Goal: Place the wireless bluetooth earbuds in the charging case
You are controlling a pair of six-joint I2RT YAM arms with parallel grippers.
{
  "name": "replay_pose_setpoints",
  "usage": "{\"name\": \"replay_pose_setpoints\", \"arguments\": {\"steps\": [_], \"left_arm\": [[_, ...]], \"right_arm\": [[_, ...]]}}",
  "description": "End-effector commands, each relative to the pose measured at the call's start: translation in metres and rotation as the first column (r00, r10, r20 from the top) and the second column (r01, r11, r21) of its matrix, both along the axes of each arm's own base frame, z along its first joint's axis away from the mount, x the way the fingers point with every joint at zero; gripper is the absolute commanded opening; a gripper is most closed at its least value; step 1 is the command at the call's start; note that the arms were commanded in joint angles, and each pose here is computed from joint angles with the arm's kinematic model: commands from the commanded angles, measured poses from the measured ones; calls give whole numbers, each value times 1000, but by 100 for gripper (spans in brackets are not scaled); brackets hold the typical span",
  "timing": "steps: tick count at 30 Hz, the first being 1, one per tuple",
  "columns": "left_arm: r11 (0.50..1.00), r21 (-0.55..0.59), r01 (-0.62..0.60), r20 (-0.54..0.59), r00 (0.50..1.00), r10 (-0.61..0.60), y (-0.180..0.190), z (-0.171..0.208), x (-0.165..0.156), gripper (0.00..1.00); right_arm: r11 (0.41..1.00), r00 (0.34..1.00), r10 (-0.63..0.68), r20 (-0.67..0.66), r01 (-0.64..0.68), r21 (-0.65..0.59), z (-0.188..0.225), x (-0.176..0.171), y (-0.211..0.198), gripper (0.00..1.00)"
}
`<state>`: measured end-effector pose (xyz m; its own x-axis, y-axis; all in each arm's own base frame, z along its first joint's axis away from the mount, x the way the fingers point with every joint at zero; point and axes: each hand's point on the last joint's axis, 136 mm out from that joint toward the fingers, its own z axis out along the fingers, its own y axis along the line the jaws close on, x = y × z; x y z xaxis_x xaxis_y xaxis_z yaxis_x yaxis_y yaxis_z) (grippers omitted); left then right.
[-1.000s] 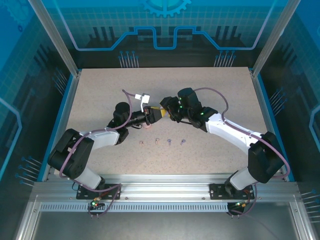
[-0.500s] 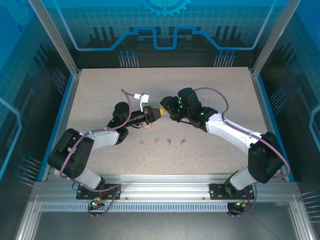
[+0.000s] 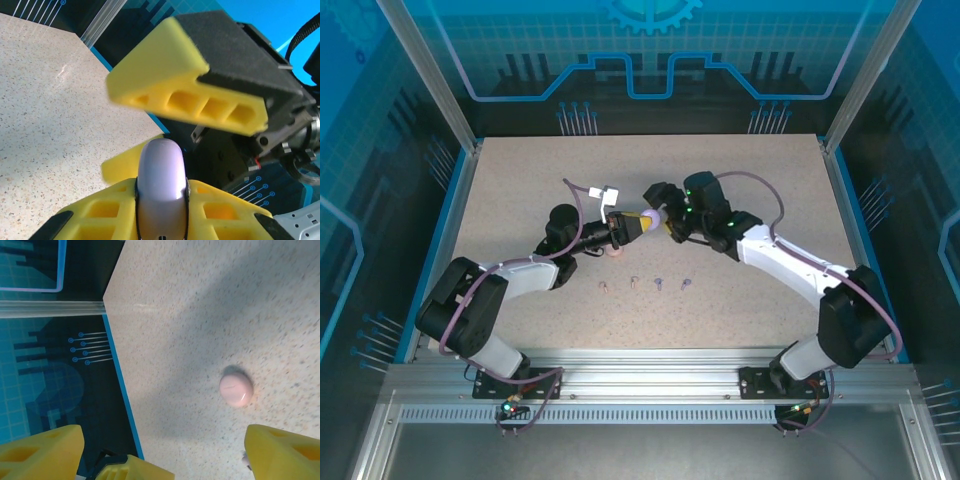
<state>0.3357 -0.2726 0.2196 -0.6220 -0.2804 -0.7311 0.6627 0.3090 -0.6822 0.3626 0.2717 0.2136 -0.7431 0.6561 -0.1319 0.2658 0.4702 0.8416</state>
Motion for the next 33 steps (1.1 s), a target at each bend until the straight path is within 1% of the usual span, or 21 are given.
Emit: {"name": "replay_pose_setpoints", "arguments": {"steps": [1,2,5,8,10,12,14,16,19,23,28,33], "left_arm": [[1000,-12,14,45,999,-14,-1,12,-5,0],[1000,-8,14,44,999,-14,0,12,-5,0],[1000,4,21,39,999,-21,-1,12,-6,0],[999,14,29,35,999,-29,-1,13,-7,0],[999,19,37,32,999,-37,-2,13,-8,0],[999,24,45,26,999,-46,-3,13,-8,0],[998,28,52,23,998,-53,-4,14,-9,0],[998,33,59,20,998,-60,-4,15,-10,0],[997,38,60,21,998,-61,-4,16,-11,0],[997,41,61,18,998,-62,-4,16,-12,0],[997,43,61,17,998,-62,-4,15,-12,0],[997,41,62,21,998,-62,-4,17,-13,0]], "right_arm": [[996,993,11,115,-1,-89,25,-5,-35,86],[994,990,24,140,-8,-113,27,-7,-43,85],[976,960,129,248,-78,-204,37,-14,-59,84],[931,882,301,364,-188,-313,46,-24,-59,84],[881,795,432,426,-269,-390,49,-33,-52,83],[838,728,517,450,-323,-440,46,-41,-46,83],[805,689,571,446,-366,-467,40,-46,-41,82],[784,662,608,440,-409,-468,33,-49,-34,79],[766,640,634,434,-447,-462,27,-52,-25,77],[750,631,654,417,-473,-462,19,-52,-12,75],[745,643,658,391,-483,-460,5,-48,-5,72],[746,669,650,360,-473,-469,-7,-41,-7,68]]}}
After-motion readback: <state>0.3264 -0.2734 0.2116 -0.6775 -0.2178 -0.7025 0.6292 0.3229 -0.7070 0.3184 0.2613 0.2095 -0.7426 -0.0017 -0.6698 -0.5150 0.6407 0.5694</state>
